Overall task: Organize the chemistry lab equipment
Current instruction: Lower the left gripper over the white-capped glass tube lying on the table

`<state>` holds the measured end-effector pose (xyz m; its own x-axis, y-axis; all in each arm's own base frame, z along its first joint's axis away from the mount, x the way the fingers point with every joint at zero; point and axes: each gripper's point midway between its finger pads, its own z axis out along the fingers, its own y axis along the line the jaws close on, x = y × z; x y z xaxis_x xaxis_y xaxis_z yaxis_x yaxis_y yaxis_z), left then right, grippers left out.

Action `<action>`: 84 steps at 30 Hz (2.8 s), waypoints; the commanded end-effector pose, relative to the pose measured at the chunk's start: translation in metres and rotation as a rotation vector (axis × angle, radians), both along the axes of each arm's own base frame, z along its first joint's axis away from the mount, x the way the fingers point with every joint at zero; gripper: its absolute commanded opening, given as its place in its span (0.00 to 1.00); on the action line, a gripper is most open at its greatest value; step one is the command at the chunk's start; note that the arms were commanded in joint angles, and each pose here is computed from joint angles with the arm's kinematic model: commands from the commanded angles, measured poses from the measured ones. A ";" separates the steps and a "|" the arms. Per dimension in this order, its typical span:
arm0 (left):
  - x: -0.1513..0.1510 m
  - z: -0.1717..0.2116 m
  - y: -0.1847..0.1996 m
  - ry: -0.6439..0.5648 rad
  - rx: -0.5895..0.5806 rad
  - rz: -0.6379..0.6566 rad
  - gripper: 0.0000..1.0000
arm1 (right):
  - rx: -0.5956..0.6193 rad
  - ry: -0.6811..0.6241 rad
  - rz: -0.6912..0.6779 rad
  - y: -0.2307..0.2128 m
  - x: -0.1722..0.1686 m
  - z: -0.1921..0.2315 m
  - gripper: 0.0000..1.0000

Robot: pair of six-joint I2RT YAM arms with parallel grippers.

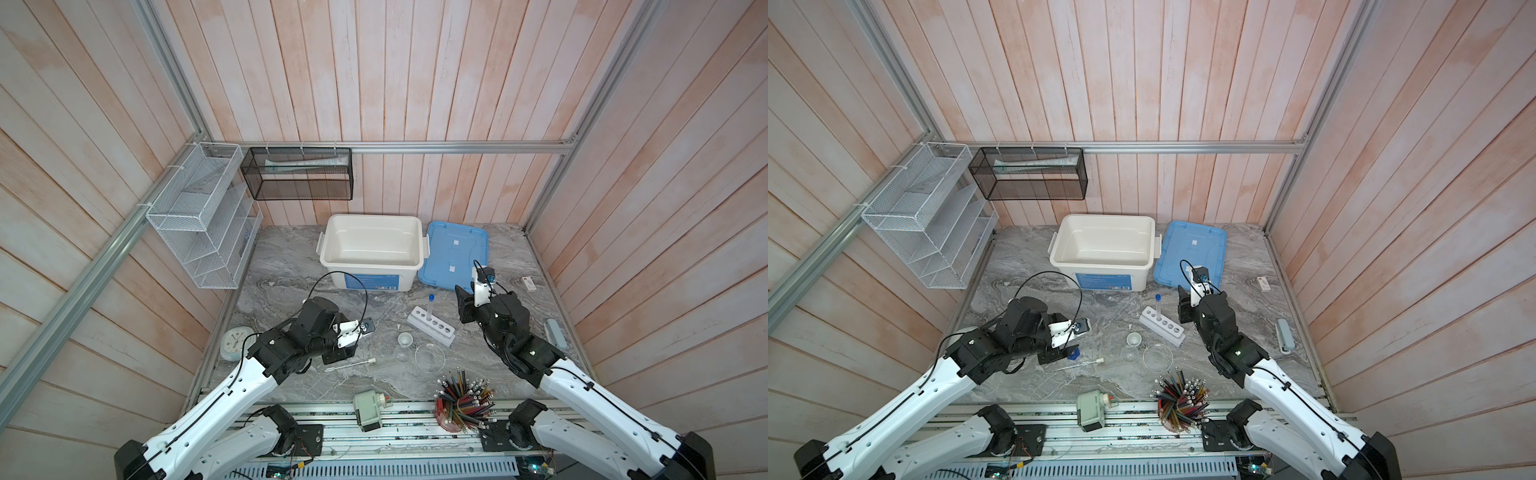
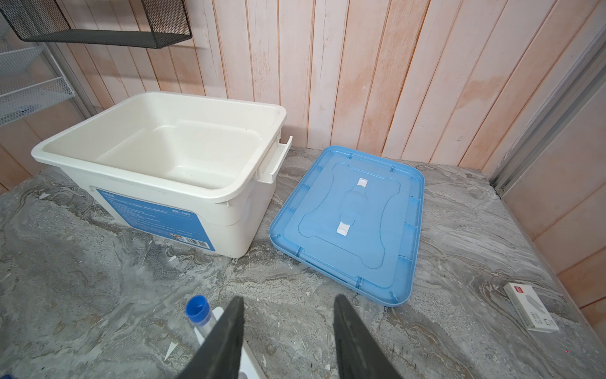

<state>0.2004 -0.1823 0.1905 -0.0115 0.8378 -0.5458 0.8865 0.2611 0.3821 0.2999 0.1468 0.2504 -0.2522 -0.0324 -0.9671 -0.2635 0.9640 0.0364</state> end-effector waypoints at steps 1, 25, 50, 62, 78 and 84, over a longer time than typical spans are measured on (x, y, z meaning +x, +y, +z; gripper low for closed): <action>-0.029 -0.018 0.011 0.130 0.078 -0.025 0.64 | 0.022 -0.016 -0.014 -0.005 -0.002 0.008 0.46; -0.054 -0.109 0.033 0.281 0.199 0.007 0.48 | 0.037 -0.018 0.004 -0.005 -0.005 0.002 0.45; -0.031 -0.145 0.034 0.279 0.156 0.106 0.40 | 0.073 -0.026 -0.005 -0.018 -0.011 -0.009 0.43; -0.023 -0.152 0.029 0.304 0.164 0.128 0.40 | 0.082 -0.019 0.008 -0.017 -0.007 -0.015 0.43; -0.014 -0.156 0.028 0.319 0.198 0.142 0.40 | 0.133 -0.017 0.038 -0.021 -0.002 -0.021 0.43; -0.011 -0.158 0.029 0.309 0.215 0.142 0.42 | 0.137 -0.008 0.049 -0.019 0.002 -0.023 0.42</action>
<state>0.1770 -0.1493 0.0244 -0.2857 0.9118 -0.2950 0.9348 0.3329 0.1237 0.3010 0.1240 0.2265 -0.2494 0.0766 -0.9654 -0.2901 0.9452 0.1500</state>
